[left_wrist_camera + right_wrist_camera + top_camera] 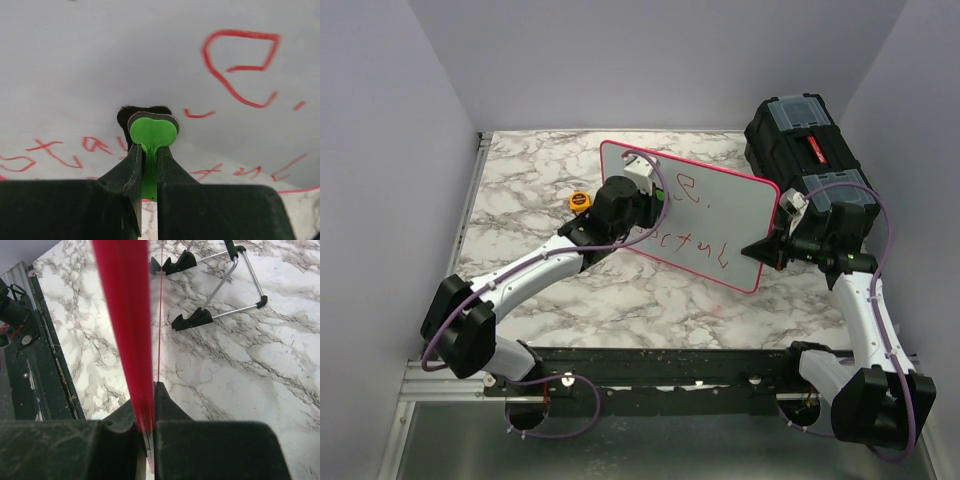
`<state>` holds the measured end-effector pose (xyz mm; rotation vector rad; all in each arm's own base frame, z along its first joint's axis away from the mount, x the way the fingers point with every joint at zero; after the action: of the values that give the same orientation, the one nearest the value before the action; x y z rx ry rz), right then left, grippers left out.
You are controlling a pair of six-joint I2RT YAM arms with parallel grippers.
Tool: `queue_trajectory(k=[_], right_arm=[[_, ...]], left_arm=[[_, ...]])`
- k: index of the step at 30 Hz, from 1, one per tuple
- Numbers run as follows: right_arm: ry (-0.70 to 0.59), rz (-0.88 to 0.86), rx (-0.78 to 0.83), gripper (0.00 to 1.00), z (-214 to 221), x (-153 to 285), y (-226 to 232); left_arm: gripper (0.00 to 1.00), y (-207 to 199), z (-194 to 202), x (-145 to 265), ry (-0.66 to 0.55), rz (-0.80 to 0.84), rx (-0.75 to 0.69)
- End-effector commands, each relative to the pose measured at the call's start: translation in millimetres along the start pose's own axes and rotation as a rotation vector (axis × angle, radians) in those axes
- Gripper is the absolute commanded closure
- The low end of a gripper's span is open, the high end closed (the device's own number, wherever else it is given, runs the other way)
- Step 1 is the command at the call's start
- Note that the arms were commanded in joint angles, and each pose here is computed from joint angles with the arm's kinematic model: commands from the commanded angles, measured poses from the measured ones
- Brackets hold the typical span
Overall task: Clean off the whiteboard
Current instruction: Erase the whiteboard using the whiteboard eraser.
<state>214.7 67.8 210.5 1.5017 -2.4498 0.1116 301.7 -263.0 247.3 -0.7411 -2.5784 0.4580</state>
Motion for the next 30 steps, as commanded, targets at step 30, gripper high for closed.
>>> queue_trajectory(k=[30], right_arm=[[-0.042,-0.045,0.066,0.99,-10,-2,-1]], left_arm=[[1.00,-32,9,0,0.009,0.028,0.050]])
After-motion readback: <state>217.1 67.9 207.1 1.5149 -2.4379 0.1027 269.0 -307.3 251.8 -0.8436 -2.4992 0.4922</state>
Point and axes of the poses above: each gripper's point midway between its finger pads, its own x axis back along the fingers, its own y axis along the line the jaws close on, z = x × y, the point moved 6 cm from there along x, back along the fingers, and after that the axes turned 12 degrees about x, right-handed, at the moved point
